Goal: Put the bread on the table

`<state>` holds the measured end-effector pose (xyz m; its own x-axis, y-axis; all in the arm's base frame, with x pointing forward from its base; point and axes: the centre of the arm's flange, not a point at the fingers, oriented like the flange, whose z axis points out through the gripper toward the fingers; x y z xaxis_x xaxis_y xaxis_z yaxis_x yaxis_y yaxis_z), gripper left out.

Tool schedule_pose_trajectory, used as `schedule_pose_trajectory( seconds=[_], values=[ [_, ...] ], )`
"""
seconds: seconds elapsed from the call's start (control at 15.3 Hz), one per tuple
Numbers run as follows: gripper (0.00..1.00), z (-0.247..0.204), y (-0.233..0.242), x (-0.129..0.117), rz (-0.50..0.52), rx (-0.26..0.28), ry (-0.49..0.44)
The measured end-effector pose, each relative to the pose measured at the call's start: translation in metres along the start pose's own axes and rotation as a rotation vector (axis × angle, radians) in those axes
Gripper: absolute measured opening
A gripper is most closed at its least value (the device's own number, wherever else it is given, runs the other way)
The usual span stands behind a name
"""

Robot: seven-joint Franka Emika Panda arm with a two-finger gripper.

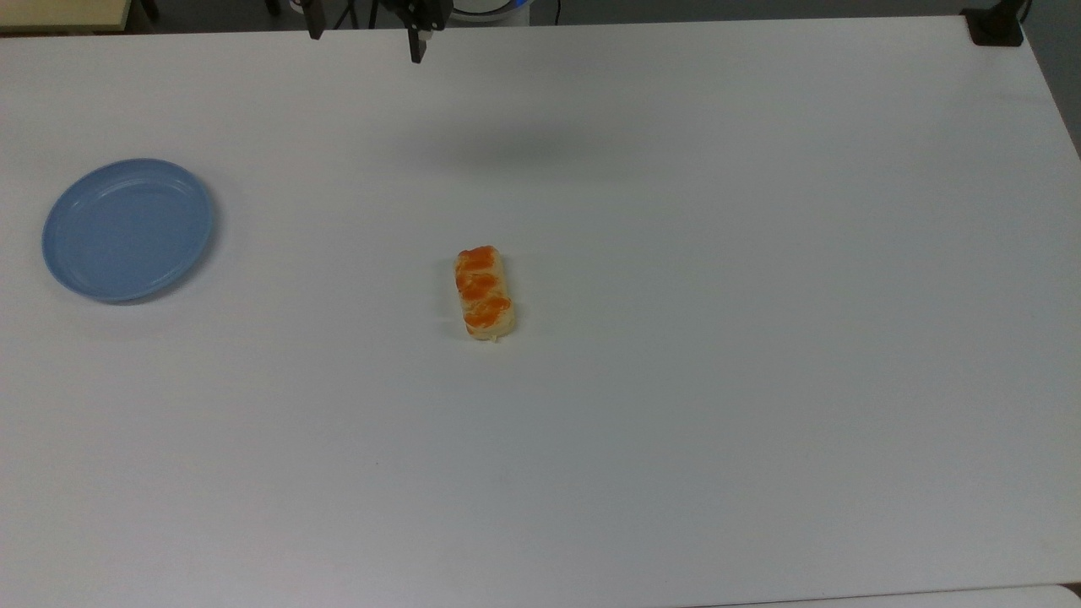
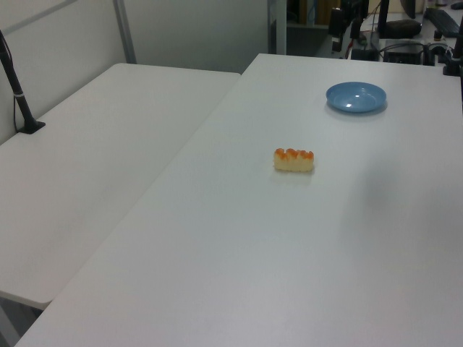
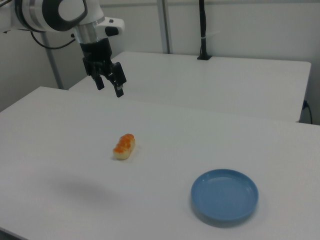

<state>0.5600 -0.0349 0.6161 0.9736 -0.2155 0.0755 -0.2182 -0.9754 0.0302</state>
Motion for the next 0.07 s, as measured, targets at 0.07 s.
schedule_pose_trajectory(
  seconds=[0.07],
  values=[
    [1.00, -0.0018, 0.0038, -0.0003, -0.018, 0.000, 0.003]
  ],
)
